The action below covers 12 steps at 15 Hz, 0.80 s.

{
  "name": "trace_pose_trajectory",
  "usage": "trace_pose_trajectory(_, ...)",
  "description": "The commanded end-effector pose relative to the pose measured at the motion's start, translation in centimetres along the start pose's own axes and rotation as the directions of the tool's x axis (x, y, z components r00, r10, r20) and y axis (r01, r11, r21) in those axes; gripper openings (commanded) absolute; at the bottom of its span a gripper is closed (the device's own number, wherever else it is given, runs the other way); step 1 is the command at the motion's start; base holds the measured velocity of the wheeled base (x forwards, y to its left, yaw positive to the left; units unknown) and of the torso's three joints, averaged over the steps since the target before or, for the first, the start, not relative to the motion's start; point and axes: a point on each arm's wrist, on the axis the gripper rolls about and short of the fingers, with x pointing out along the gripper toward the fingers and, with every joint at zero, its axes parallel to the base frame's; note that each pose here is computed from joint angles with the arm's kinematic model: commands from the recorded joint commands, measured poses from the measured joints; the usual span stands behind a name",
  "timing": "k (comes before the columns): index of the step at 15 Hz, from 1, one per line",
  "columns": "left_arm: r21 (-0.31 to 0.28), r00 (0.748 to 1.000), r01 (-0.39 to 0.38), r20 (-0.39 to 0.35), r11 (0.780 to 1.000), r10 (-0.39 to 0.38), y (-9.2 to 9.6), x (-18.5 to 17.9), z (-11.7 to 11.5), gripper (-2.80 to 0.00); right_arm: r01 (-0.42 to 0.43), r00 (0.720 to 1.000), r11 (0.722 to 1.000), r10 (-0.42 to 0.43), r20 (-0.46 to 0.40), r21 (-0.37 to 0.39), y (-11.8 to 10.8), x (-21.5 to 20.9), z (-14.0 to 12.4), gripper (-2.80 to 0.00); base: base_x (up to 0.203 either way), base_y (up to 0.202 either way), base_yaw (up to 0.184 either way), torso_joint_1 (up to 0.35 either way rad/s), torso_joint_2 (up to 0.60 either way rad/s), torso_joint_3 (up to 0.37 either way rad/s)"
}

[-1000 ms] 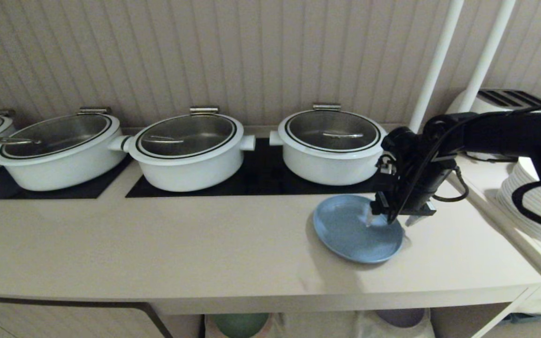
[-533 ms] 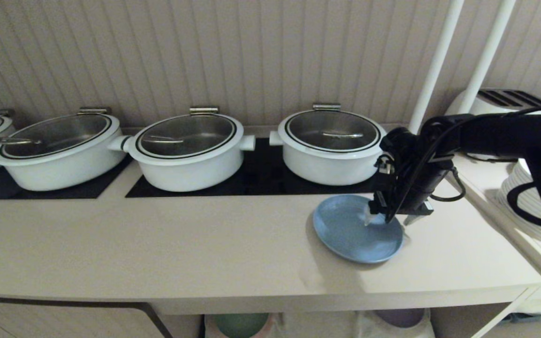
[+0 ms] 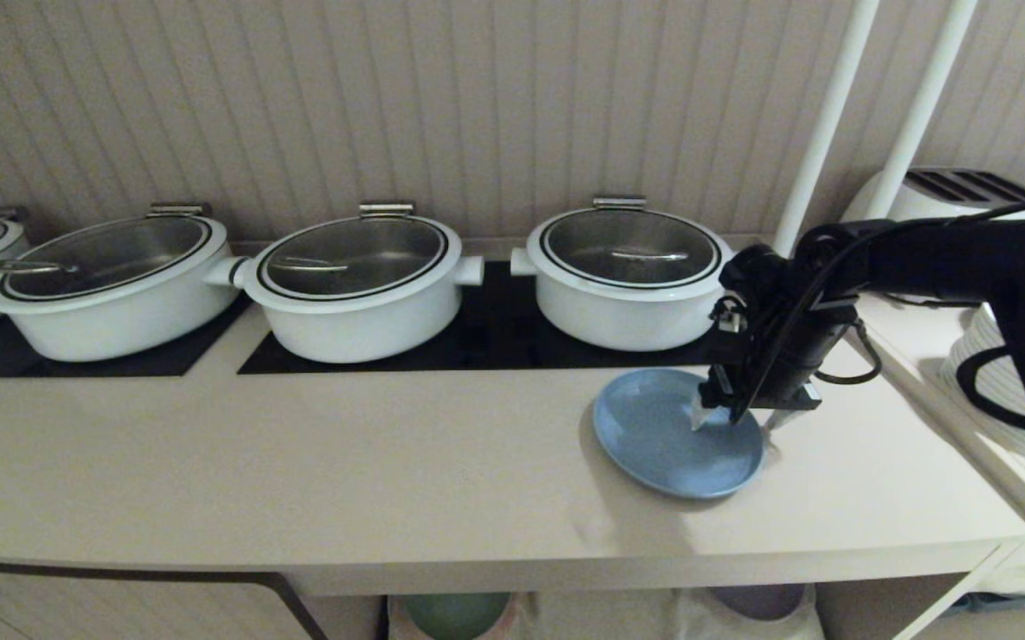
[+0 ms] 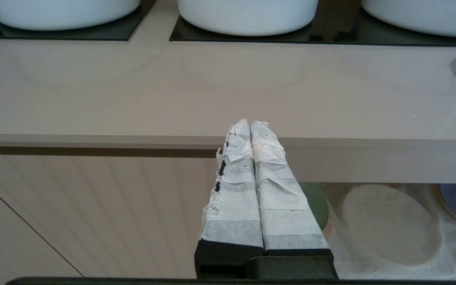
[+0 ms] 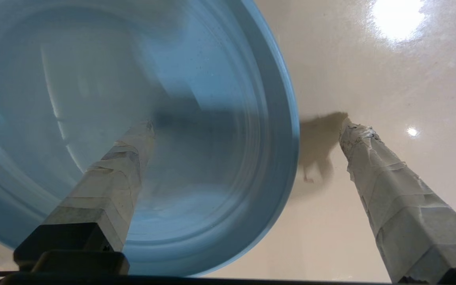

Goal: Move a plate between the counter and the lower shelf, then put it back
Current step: Pick up the plate

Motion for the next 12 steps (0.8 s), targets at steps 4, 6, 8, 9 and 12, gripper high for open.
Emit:
trace_pose_trajectory(4, -0.001, 1.0, -0.001, 0.0, 1.0, 0.001, 0.0, 0.0, -0.01, -2.8, 0.0, 1.0, 1.0, 0.0, -0.004, 0.002, 0.02, 0.1, 0.01, -2.8, 0.0, 0.0, 0.0, 0.0, 0.0, 0.0)
trace_pose_trajectory(6, -0.001, 1.0, -0.001, 0.001, 1.0, 0.001, 0.0, -0.01, 0.03, -2.8, 0.001, 1.0, 1.0, -0.001, -0.01, 0.0, 0.04, 0.19, -0.05, -2.8, 0.0, 0.0, 0.0, 0.0, 0.0, 0.0)
trace_pose_trajectory(8, -0.001, 1.0, -0.001, 0.0, 1.0, 0.001, 0.0, 0.0, -0.01, -2.8, 0.001, 1.0, 1.0, -0.001, -0.01, 0.001, 0.06, 0.11, -0.1, -2.8, 0.0, 0.0, 0.0, 0.0, 0.0, 0.0)
trace_pose_trajectory(9, -0.001, 1.0, -0.001, 0.0, 1.0, 0.001, 0.0, 0.0, -0.01, -2.8, 0.0, 1.0, 1.0, 0.0, -0.004, 0.001, 0.08, 0.05, -0.03, -2.8, 0.0, 0.0, 0.0, 0.0, 0.0, 0.0)
trace_pose_trajectory(12, -0.001, 1.0, -0.001, 0.0, 1.0, 0.001, 0.0, 0.0, -0.01, -2.8, -0.003, 1.0, 1.0, 0.003, 0.006, 0.001, 0.08, -0.35, -0.02, -2.8, 0.0, 0.0, 0.0, 0.0, 0.0, 0.0)
